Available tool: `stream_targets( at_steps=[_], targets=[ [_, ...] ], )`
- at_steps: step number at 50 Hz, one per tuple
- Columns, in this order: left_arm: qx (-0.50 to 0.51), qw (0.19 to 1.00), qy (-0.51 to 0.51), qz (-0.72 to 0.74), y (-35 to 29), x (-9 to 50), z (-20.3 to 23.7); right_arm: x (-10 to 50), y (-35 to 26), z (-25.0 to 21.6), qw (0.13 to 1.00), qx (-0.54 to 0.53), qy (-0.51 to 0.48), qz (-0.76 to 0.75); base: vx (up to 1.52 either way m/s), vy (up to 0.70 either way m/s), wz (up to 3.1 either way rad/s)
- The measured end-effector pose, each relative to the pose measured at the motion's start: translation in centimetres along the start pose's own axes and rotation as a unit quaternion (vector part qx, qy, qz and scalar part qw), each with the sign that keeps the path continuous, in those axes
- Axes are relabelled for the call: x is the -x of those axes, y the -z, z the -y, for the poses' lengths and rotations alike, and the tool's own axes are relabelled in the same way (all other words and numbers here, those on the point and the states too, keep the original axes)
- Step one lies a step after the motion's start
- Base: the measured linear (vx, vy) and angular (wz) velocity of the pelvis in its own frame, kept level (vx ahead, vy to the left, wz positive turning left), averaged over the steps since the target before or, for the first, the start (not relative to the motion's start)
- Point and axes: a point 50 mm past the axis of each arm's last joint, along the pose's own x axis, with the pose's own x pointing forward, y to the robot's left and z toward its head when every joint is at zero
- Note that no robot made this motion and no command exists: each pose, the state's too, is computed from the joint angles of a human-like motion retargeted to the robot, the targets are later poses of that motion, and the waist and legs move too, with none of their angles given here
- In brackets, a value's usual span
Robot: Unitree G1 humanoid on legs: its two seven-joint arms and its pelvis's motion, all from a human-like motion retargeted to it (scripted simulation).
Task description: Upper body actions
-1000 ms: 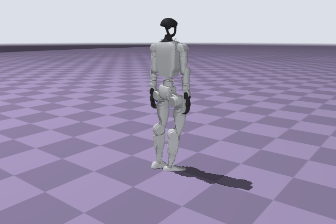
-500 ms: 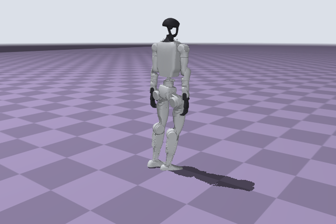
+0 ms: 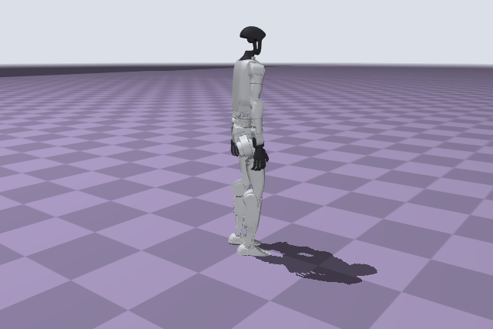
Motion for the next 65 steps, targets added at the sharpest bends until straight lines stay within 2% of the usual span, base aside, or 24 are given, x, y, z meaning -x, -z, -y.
stream_targets(
  at_steps=[4,10,13,20,28,36,41,47,53,58,60,65],
  targets=[
    [-0.036,0.999,-0.017,0.007,-0.4,0.0,-1.2,0.0,-0.4,-0.8,0.999,-0.031,-0.032,0.005,-0.43,0.13,-2.32],
    [-0.03,0.999,-0.016,-0.018,1.4,0.2,-1.5,-0.2,-2.0,0.0,0.999,0.035,-0.015,0.024,-0.65,0.29,-3.02],
    [-0.03,0.999,-0.014,-0.032,2.9,0.3,-1.5,-0.2,-2.5,0.1,0.999,0.033,-0.016,0.03,-0.73,0.4,-3.35],
    [-0.025,0.998,-0.005,-0.06,5.1,0.7,-1.4,-0.2,-2.5,1.0,0.996,-0.088,-0.005,0.025,-0.73,0.4,-3.43],
    [-0.059,0.997,-0.009,-0.045,4.1,0.5,-2.1,0.1,-1.1,2.6,0.976,-0.215,0.046,-0.007,-0.52,0.23,-2.63],
    [-0.056,0.998,-0.009,-0.007,1.8,0.1,-1.6,1.1,5.1,0.9,0.926,-0.361,0.059,-0.098,-0.2,0.02,-0.68],
    [-0.046,0.999,0.008,0.01,1.2,0.0,-0.7,2.0,8.6,-0.8,0.902,-0.399,0.063,-0.154,-0.08,-0.08,-0.27],
    [-0.074,0.997,0.002,0.008,1.6,0.1,-1.0,2.2,8.9,-2.2,0.924,-0.338,0.034,-0.177,-0.05,-0.13,-0.98],
    [-0.031,0.999,0.008,-0.011,2.8,0.2,-0.5,0.4,2.8,-0.9,0.986,-0.153,-0.016,-0.068,-0.12,-0.08,-1.54],
    [-0.033,0.999,0.014,-0.02,3.3,0.2,-0.1,-0.2,-2.2,0.8,1.0,-0.009,0.001,0.023,-0.08,-0.02,-1.11],
    [-0.043,0.999,0.018,-0.019,3.3,0.2,-0.1,-0.2,-3.3,1.1,0.999,0.02,0.006,0.042,-0.01,-0.02,-0.99],
    [-0.061,0.998,0.021,-0.007,2.4,0.1,0.3,-0.2,-4.0,1.1,0.999,0.013,0.003,0.052,0.02,-0.05,-0.76]
  ],
)
